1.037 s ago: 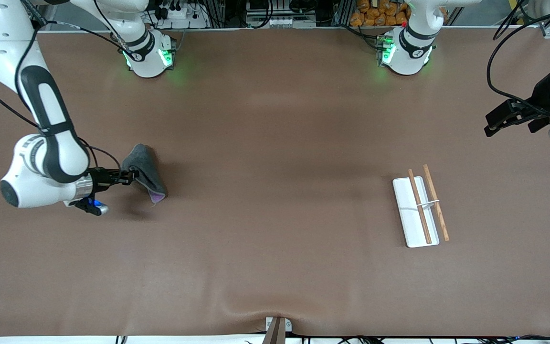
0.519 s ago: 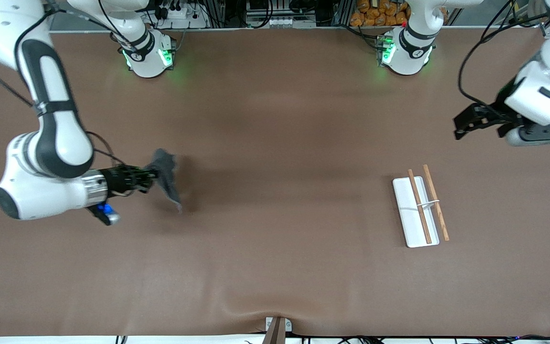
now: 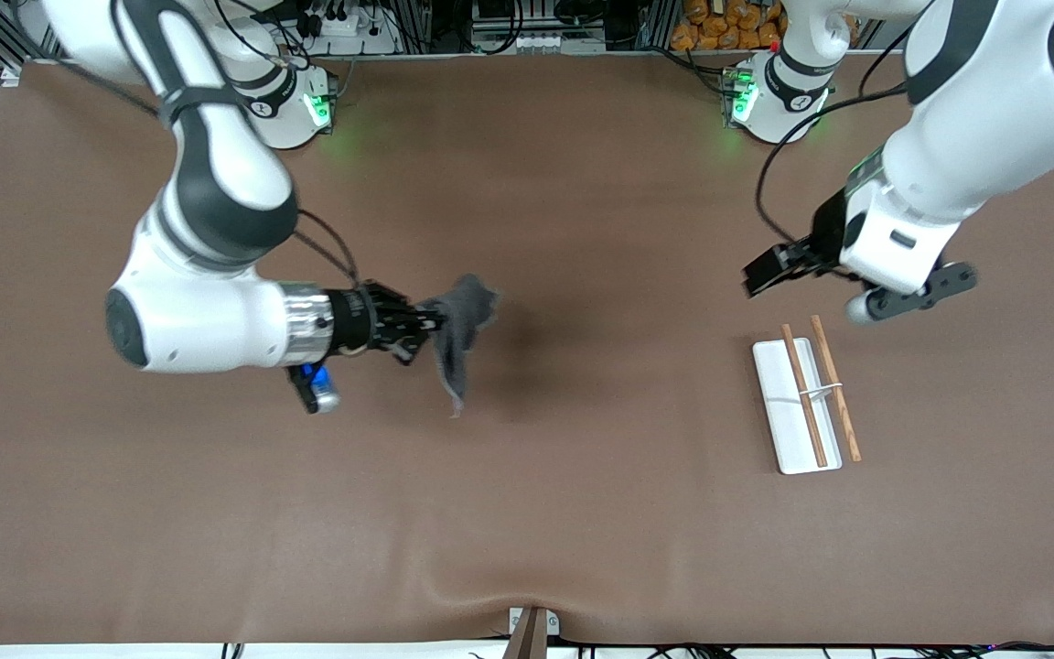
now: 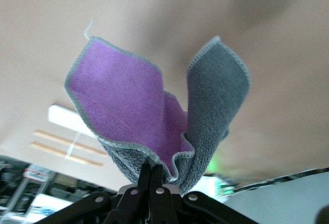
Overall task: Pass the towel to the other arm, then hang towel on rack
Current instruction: 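Lift the towel with the right gripper while the left gripper approaches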
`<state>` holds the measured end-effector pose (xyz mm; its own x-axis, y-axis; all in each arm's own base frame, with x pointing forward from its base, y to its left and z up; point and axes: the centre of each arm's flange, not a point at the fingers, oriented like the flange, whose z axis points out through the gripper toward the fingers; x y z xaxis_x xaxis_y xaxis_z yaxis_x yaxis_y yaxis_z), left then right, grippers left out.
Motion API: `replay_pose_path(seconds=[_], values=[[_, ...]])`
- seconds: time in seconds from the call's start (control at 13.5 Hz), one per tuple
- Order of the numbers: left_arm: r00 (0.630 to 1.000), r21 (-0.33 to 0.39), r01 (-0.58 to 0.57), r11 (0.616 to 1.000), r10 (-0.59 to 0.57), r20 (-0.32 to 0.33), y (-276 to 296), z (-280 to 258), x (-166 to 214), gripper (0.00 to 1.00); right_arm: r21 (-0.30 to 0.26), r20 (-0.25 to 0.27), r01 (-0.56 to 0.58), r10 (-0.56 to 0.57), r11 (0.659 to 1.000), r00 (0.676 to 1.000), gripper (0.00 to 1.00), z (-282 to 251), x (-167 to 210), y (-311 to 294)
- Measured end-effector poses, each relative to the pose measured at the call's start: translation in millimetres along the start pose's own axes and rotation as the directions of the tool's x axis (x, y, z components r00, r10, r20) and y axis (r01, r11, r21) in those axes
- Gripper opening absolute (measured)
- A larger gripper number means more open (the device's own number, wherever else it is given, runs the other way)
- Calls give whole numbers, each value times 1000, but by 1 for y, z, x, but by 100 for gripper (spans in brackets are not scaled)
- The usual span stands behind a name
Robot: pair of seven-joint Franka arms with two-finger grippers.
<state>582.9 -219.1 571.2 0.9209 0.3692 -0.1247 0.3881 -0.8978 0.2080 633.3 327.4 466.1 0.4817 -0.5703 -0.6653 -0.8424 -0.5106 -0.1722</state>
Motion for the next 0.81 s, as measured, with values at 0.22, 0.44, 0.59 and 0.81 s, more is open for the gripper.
replay_pose_path(seconds=[0.22, 0.44, 0.59, 0.81], values=[[995, -91, 93, 992, -89, 48, 11, 26, 18, 100, 93, 28, -68, 66, 993, 997, 2, 15, -60, -21], [960, -171, 260, 950, -235, 150, 28, 54, 25, 100, 176, 72, -159, 148, 972, 986, 2, 22, -89, -33], [942, -157, 307, 939, -277, 188, 35, 78, 29, 100, 227, 91, -195, 179, 954, 980, 2, 32, -105, -39], [911, -82, 363, 928, -335, 242, 39, 105, 19, 100, 271, 123, -221, 194, 937, 973, 2, 46, -123, -43]])
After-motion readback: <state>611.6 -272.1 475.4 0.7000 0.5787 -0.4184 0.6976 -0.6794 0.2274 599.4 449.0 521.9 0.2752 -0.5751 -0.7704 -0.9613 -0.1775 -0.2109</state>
